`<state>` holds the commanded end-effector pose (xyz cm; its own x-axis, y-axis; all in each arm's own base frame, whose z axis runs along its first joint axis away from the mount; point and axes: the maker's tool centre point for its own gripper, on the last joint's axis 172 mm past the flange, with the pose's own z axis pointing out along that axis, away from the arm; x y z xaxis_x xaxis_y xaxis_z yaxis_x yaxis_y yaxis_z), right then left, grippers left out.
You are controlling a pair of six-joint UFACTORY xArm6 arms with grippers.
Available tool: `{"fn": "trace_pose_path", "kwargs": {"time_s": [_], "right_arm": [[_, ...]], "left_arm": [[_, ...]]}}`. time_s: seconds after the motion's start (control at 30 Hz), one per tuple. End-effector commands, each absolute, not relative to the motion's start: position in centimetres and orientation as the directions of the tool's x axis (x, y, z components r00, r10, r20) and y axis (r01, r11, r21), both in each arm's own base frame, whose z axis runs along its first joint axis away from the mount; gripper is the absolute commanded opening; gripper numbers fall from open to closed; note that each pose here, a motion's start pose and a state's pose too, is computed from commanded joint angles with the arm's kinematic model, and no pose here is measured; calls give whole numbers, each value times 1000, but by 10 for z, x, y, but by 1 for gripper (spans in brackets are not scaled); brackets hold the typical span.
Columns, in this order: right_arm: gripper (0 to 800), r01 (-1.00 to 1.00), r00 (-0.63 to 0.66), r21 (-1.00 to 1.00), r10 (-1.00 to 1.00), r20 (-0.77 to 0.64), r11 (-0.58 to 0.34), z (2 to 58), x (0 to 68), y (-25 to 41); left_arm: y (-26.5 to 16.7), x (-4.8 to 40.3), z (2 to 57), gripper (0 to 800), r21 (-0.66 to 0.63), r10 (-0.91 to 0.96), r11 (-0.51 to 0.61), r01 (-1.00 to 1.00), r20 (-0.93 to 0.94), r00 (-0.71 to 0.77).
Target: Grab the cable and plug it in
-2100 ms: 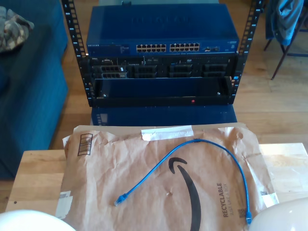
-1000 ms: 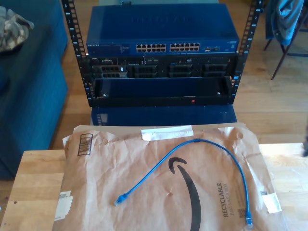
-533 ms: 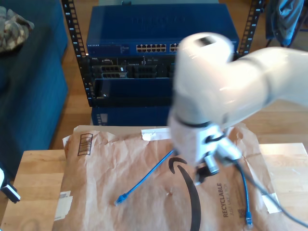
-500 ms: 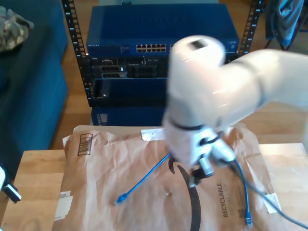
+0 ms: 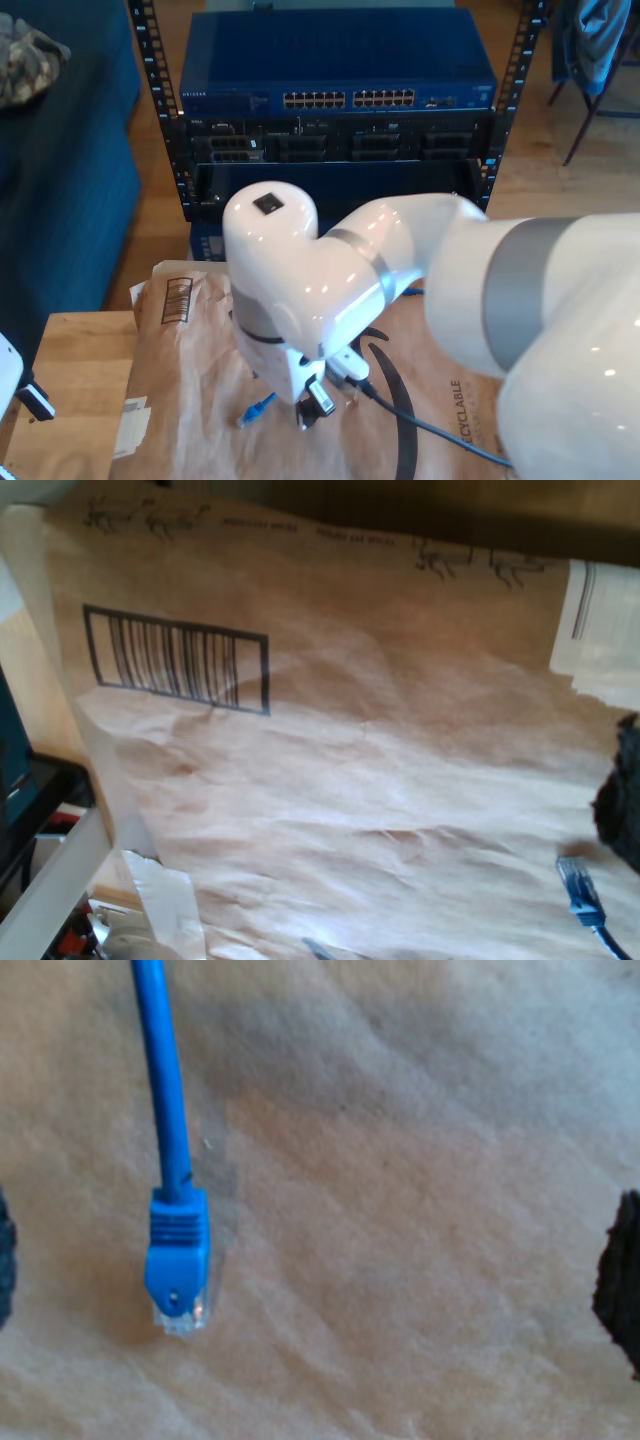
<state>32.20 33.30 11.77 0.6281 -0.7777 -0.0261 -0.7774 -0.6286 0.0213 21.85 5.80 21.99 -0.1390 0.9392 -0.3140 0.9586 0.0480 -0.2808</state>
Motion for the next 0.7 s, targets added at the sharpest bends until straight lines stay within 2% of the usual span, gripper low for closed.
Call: {"fn": "trace_pose_path", "kwargs": {"time_s": [0.7], "right_arm": [[793,-799,602,-2,-798,-26,-602,105,330,341]], "left_arm": [[57,218,214,800,-288,938,47,956,-316,-142]]}}
